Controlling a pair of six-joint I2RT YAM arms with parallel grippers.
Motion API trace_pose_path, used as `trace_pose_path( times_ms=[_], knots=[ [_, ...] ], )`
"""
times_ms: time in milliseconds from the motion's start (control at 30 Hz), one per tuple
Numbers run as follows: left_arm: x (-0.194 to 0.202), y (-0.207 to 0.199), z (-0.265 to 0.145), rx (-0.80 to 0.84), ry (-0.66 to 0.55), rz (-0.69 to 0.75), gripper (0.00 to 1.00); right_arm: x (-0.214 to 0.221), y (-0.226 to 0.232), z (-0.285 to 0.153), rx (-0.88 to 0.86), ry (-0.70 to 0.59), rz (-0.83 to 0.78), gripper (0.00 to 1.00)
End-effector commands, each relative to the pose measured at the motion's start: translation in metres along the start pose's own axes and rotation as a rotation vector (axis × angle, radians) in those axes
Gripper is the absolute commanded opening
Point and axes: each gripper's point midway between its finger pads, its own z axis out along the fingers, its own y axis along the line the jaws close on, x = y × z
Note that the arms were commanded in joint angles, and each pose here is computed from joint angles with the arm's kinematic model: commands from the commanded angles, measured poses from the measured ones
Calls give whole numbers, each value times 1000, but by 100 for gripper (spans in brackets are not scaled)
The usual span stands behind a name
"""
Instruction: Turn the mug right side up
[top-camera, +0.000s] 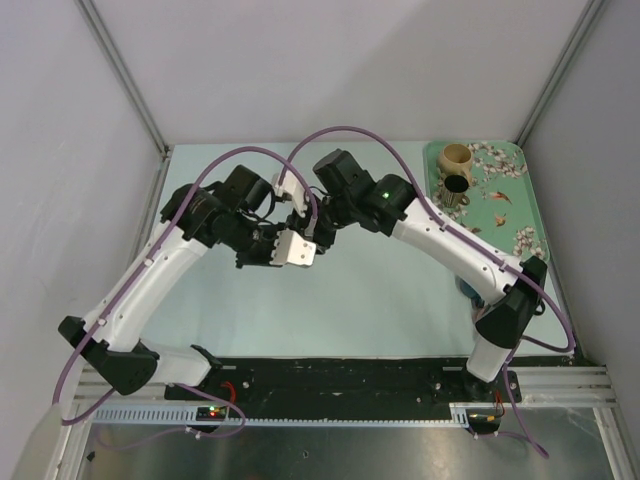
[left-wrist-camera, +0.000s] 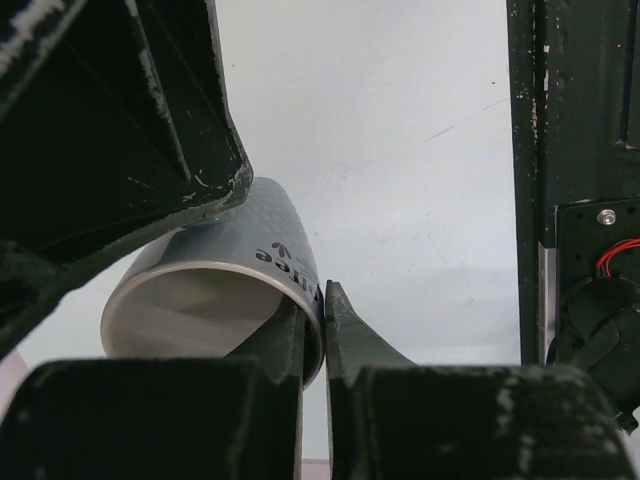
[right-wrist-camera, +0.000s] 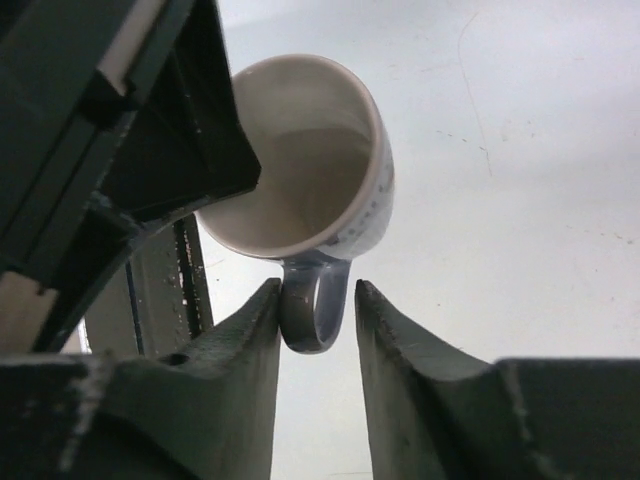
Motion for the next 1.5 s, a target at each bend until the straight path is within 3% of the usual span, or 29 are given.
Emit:
trace_pose_path(
  times_ms=[0,200,300,400,467,767,1133,1300,1467],
  knots=[
    [-40,16,-16,-69,-149,37,0,52,-4,31,27,211,-64,41],
    [-39,16,-17,-73,-146,41,0,53,-3,35,38,226,-76,47],
    [-35,18,-16,-78,-126,42,0,57,1,33,17,227,-67,59],
    [-30,18,-15,-81,-107,38,0,53,10,23,-74,140,-6,78],
    [-29,19,-15,-82,-111,29,0,49,8,15,-63,88,-17,83],
    [-42,17,-15,-39,-165,-107,0,47,36,-3,-160,8,-85,83],
    [-47,13,-16,-9,-176,-136,0,19,20,5,-75,-39,-78,77],
    [-30,-1,-8,43,-111,-113,0,15,1,-12,-37,-61,-35,76],
    [-38,-5,-10,65,-152,-149,0,11,-11,-32,13,-77,-41,77]
  ],
)
